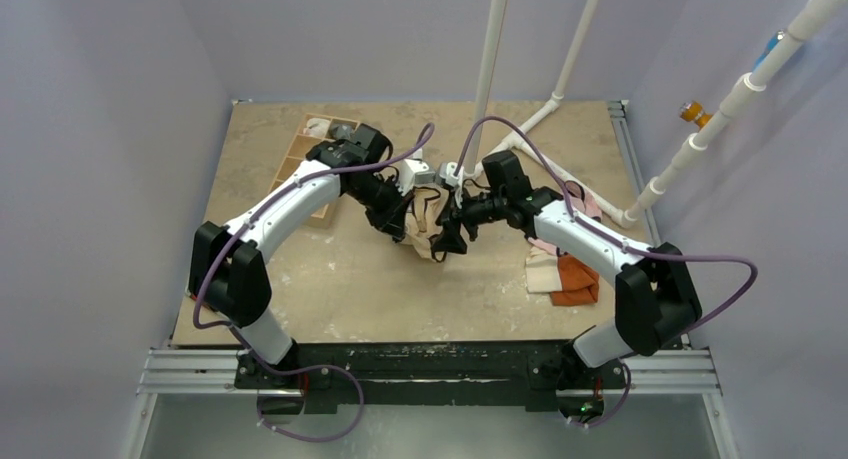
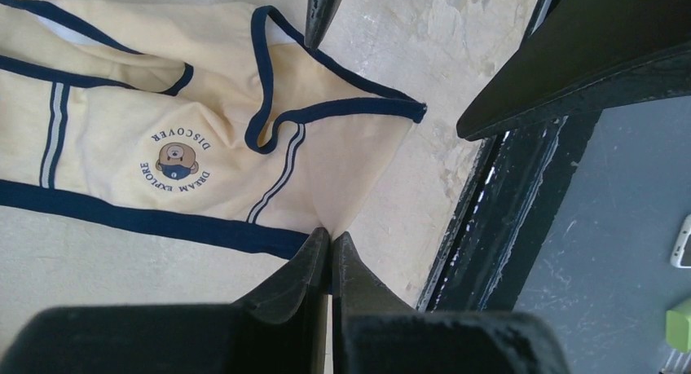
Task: Roll the underwear
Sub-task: Flatten out the underwear at the center of the board.
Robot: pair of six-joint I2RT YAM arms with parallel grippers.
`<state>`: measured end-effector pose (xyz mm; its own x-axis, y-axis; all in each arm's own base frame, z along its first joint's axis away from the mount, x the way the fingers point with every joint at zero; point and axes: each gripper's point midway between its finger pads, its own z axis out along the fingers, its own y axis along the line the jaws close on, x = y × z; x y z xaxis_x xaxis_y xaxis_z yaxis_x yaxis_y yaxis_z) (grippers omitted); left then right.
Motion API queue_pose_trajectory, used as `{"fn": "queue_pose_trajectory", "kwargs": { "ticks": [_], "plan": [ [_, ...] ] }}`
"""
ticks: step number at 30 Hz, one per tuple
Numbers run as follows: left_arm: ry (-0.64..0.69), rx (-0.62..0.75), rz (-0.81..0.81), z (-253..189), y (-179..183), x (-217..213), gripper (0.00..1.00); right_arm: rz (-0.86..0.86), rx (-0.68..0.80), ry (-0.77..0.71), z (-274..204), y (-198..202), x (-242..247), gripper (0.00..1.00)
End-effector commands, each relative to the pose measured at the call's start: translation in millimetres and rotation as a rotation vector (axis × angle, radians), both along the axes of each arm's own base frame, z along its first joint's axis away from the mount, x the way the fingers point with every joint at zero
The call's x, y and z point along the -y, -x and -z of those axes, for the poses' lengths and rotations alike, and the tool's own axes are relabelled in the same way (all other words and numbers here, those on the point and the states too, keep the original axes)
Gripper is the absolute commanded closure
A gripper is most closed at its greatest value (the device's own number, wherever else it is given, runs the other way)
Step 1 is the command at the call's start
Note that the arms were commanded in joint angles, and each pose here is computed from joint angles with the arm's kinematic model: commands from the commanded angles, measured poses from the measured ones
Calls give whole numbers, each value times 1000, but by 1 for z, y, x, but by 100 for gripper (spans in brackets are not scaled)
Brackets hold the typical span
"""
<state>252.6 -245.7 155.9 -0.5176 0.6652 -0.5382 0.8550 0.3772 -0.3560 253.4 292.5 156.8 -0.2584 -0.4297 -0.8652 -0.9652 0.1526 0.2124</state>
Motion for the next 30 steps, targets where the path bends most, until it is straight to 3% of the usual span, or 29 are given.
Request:
{"fn": "queue_pose_trajectory", "kwargs": {
  "ticks": [1,9,17,20,24,30],
  "plan": [
    [144,-10,9,-32,-3,15,100,13,26,-7,-1,-2,-6,32],
    [173,-41,-6,-29,-3,14,100,-11,-5,-15,4,1,-10,35],
    [194,-58,-11,-30,-2,12,100,-12,1,-10,-2,-2,-12,77],
    [202,-53,-19,-34,-3,9,100,-12,45,-14,-20,-6,-12,100],
    [231,-22,-35,-58,-11,1,100,13,141,-18,-58,-20,-12,100],
    [276,130,-56,-132,-40,-15,100,154,348,-46,-158,-63,-12,100]
  ]
}}
